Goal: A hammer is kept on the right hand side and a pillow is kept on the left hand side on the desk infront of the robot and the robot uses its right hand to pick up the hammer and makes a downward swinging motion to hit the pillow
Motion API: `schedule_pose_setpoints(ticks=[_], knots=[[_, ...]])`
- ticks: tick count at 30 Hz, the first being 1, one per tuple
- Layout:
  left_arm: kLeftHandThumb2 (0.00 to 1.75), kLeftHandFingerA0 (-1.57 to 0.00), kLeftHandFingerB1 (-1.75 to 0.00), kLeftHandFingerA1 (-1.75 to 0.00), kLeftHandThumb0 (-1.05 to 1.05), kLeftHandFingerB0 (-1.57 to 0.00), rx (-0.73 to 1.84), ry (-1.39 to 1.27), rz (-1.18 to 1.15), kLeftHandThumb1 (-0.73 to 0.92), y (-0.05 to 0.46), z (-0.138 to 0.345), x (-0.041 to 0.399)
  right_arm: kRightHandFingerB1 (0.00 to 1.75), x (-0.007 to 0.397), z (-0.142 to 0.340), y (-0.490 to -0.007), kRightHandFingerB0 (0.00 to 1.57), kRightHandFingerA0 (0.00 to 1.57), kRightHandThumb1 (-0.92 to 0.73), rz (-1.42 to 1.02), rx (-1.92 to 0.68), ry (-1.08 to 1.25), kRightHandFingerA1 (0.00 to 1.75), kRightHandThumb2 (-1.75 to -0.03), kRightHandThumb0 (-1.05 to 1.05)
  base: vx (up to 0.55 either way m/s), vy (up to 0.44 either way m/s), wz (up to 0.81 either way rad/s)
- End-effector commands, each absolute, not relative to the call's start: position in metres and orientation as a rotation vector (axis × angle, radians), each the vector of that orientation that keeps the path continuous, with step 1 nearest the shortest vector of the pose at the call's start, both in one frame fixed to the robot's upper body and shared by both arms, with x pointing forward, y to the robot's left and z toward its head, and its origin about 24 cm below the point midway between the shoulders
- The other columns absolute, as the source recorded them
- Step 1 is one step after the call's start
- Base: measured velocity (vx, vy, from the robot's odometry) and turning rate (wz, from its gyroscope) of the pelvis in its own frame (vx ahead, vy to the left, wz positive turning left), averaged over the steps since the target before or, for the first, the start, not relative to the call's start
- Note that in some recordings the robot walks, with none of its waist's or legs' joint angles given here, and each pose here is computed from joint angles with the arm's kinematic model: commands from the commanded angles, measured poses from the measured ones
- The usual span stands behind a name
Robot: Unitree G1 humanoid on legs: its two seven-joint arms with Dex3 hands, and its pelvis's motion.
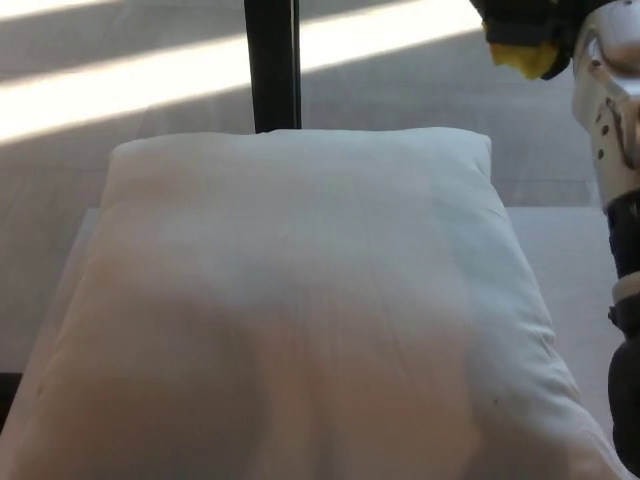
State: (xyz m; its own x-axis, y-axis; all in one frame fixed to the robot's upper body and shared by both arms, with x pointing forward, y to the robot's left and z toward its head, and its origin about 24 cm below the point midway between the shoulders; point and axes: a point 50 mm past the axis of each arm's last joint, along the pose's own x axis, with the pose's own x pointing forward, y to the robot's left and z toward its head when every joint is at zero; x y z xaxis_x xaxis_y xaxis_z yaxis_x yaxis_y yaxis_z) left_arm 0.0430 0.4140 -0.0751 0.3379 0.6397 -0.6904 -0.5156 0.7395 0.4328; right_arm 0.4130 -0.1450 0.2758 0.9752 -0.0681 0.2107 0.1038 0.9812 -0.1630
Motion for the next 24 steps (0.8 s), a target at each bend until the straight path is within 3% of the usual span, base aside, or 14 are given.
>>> schedule_pose_setpoints(ticks=[1, 5, 6, 7, 8, 10, 11, 13, 14, 17, 19, 20, 22, 24], knots=[[0.62, -0.58, -0.53, -0.6, -0.59, -0.69, 0.168, 0.968, 0.751, 0.73, 0.419, -0.071, 0.044, 1.45, 0.411, 0.24, -0.137, 0.88, 1.03, -0.43, -0.02, -0.281, -0.15, 1.75, -1.13, -0.25, 0.0, 0.0, 0.0], [0.62, -0.65, -0.54, -0.64, -0.6, -0.7, 0.152, 0.951, 0.761, 0.72, 0.419, -0.07, 0.048, 1.51, 0.405, 0.219, -0.127, 0.82, 1.01, -0.4, 0.067, -0.35, -0.128, 1.75, -1.12, -0.24, 0.0, 0.0, 0.0], [0.62, -0.66, -0.52, -0.64, -0.59, -0.67, 0.162, 0.951, 0.759, 0.73, 0.419, -0.07, 0.048, 1.25, 0.403, 0.212, -0.124, 1.06, 1.28, -0.38, 0.098, -0.393, -0.125, 1.41, -1.14, -0.3, 0.0, 0.0, 0.0], [0.62, -0.63, -0.5, -0.63, -0.6, -0.63, 0.188, 0.953, 0.748, 0.75, 0.42, -0.068, 0.051, 1.42, 0.399, 0.202, -0.12, 0.93, 1.05, -0.35, 0.144, -0.48, -0.104, 1.65, -1.24, -0.29, 0.0, 0.0, 0.0], [0.61, -0.66, -0.53, -0.64, -0.58, -0.66, 0.184, 0.948, 0.748, 0.72, 0.421, -0.068, 0.052, 1.2, 0.398, 0.199, -0.118, 1.04, 1.26, -0.42, 0.154, -0.524, -0.062, 1.36, -1.13, -0.3, 0.0, 0.0, 0.0], [0.62, -0.65, -0.51, -0.64, -0.6, -0.66, 0.163, 0.944, 0.77, 0.73, 0.422, -0.067, 0.053, 1.2, 0.397, 0.193, -0.12, 1.01, 1.25, -0.45, 0.178, -0.528, 0.021, 1.38, -1.16, -0.28, 0.0, 0.0, 0.0], [0.62, -0.61, -0.51, -0.63, -0.61, -0.65, 0.164, 0.942, 0.76, 0.74, 0.422, -0.067, 0.053, 1.44, 0.396, 0.191, -0.122, 0.81, 0.95, -0.43, 0.185, -0.507, 0.049, 1.75, -1.17, -0.19, 0.0, 0.0, 0.0], [0.62, -0.61, -0.5, -0.63, -0.61, -0.63, 0.166, 0.933, 0.764, 0.74, 0.423, -0.066, 0.053, 1.52, 0.396, 0.185, -0.127, 0.73, 0.92, -0.45, 0.214, -0.502, 0.126, 1.75, -1.1, -0.21, 0.0, 0.0, 0.0], [0.62, -0.62, -0.5, -0.63, -0.61, -0.65, 0.166, 0.941, 0.773, 0.73, 0.423, -0.066, 0.054, 1.37, 0.395, 0.179, -0.131, 0.68, 1.07, -0.53, 0.222, -0.53, 0.178, 1.75, -0.97, -0.22, 0.0, 0.0, 0.0], [0.63, -0.58, -0.48, -0.58, -0.61, -0.63, 0.204, 0.955, 0.737, 0.76, 0.423, -0.065, 0.054, 1.47, 0.392, 0.166, -0.137, 0.73, 0.93, -0.64, 0.241, -0.596, 0.244, 1.75, -0.83, -0.3, 0.0, 0.0, 0.0], [0.62, -0.57, -0.48, -0.58, -0.6, -0.62, 0.187, 0.945, 0.734, 0.75, 0.424, -0.064, 0.055, 1.47, 0.39, 0.156, -0.141, 0.7, 0.91, -0.58, 0.248, -0.629, 0.258, 1.75, -0.86, -0.29, 0.0, 0.0, 0.0], [0.62, -0.6, -0.5, -0.6, -0.61, -0.61, 0.181, 0.934, 0.745, 0.74, 0.425, -0.063, 0.056, 1.24, 0.383, 0.128, -0.148, 0.57, 0.88, -0.57, 0.267, -0.695, 0.304, 1.75, -0.84, -0.24, 0.0, 0.0, 0.0], [0.62, -0.58, -0.49, -0.59, -0.61, -0.6, 0.181, 0.93, 0.744, 0.75, 0.425, -0.063, 0.057, 1.2, 0.379, 0.12, -0.149, 0.58, 0.89, -0.61, 0.262, -0.732, 0.322, 1.75, -0.86, -0.29, 0.0, 0.0, 0.0], [0.62, -0.61, -0.5, -0.6, -0.61, -0.61, 0.191, 0.921, 0.742, 0.74, 0.426, -0.061, 0.059, 1.32, 0.369, 0.095, -0.153, 0.67, 0.86, -0.66, 0.274, -0.899, 0.347, 1.69, -0.86, -0.24, 0.0, 0.0, 0.0]])
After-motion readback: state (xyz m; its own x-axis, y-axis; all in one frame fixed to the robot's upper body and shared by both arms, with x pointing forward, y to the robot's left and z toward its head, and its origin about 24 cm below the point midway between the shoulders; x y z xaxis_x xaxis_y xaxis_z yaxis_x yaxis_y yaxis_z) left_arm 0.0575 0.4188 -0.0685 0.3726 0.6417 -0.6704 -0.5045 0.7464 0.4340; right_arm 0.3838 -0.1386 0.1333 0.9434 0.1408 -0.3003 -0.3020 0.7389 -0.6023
